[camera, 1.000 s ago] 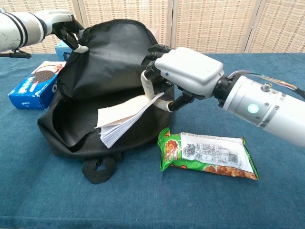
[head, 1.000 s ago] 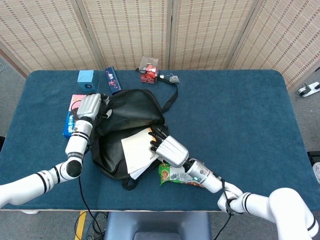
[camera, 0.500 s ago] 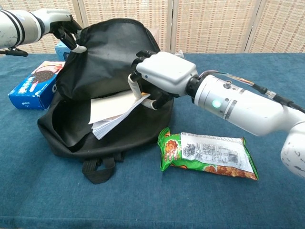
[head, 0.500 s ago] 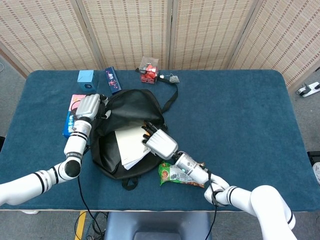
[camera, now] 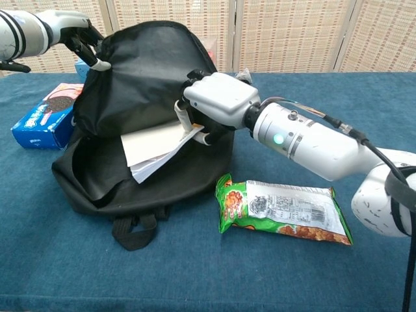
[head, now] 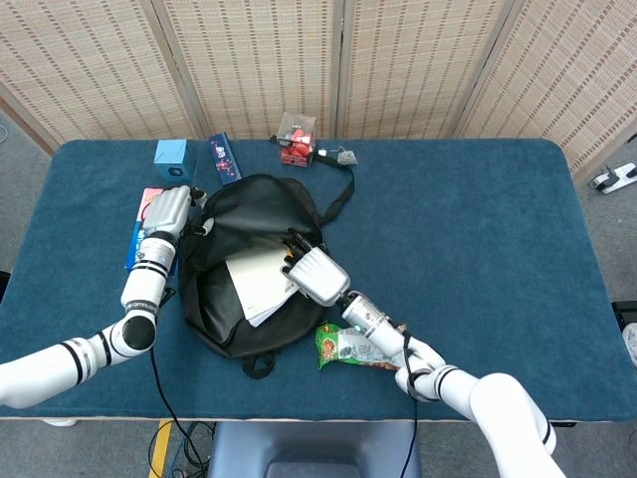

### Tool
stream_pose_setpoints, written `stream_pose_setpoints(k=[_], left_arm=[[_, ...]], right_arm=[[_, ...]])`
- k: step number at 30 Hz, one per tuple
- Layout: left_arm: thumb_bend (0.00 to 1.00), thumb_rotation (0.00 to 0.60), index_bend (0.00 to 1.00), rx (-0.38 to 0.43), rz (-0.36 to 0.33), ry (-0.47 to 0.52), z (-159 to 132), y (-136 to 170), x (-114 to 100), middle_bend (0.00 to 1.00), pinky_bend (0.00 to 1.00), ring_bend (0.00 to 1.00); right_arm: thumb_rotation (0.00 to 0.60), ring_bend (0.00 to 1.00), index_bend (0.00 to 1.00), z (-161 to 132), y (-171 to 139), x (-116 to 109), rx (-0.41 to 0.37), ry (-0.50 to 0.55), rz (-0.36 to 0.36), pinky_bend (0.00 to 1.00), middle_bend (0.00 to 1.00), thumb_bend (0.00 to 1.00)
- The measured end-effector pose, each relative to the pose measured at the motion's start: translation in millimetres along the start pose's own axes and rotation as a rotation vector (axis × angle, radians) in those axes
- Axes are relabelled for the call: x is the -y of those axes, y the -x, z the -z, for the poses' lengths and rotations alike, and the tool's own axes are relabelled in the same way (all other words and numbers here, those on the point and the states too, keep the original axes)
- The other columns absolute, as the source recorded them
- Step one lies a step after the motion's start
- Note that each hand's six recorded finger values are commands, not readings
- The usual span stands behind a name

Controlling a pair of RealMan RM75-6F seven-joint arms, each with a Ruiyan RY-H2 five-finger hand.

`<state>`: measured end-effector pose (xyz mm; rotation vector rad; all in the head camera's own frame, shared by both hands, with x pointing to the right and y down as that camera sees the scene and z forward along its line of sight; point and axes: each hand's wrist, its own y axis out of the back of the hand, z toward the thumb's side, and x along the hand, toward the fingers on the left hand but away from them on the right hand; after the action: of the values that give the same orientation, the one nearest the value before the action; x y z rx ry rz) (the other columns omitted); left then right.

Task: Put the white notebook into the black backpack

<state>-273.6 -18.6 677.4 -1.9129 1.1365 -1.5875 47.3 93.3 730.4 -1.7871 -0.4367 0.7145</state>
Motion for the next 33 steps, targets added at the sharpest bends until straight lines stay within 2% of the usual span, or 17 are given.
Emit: stream_pose_setpoints(k=[5,10,13,15,18,21,28,33], left_arm=[[0.49,0.600,0.78,-0.007,0.016,0.046,1.3,0.7,-1.6,0.40,0.15,0.34],[0.49,0.600,0.77,-0.012,0.027,0.081,1.8,2.0,-4.9,0.40,0.15,0.34],[0.49,0.600,0.77,-0.012,0.031,0.083,3.4,3.4,-6.7,0.40,0.15,0.34],[0.49,0.600,0.77,-0.011,0.034,0.073,4.8,4.3,-6.0,0.40,0.15,0.34],[0.49,0.600,0.76,-0.010,0.044,0.057,7.5,6.6,-3.0,0.40,0.15,0.34],[0.48,0.600,0.75,-0.004,0.054,0.050,8.3,9.7,0.3,0.39,0.15,0.33],[0.46,0.600,0.67,0.040,0.077,-0.019,4.7,25.9,10.1,0.37,0.15,0.33],[0.38,0.600,0.58,0.069,0.118,-0.059,0.9,41.8,18.7,0.32,0.15,0.30]], right_arm=[[0.600,0.16,0.70,0.9,3.1,4.0,0.003,-0.003,-0.007,0.01,0.46,0.38],[0.600,0.16,0.68,-1.7,5.1,8.8,0.001,-0.013,-0.017,0.00,0.46,0.18],[0.600,0.15,0.52,-3.7,4.5,12.3,-0.002,-0.024,-0.028,0.00,0.44,0.05],[0.600,0.14,0.42,-4.1,3.4,13.3,-0.002,-0.029,-0.032,0.00,0.42,0.01],[0.600,0.10,0.31,-4.2,0.3,12.9,-0.004,-0.034,-0.033,0.00,0.36,0.00],[0.600,0.07,0.27,-2.8,-5.7,9.3,-0.012,-0.047,-0.026,0.00,0.32,0.00],[0.600,0.06,0.26,9.9,-31.5,-14.5,-0.027,-0.087,0.008,0.00,0.28,0.00],[0.600,0.06,0.26,25.6,-60.8,-43.1,-0.013,-0.119,0.030,0.00,0.27,0.00]])
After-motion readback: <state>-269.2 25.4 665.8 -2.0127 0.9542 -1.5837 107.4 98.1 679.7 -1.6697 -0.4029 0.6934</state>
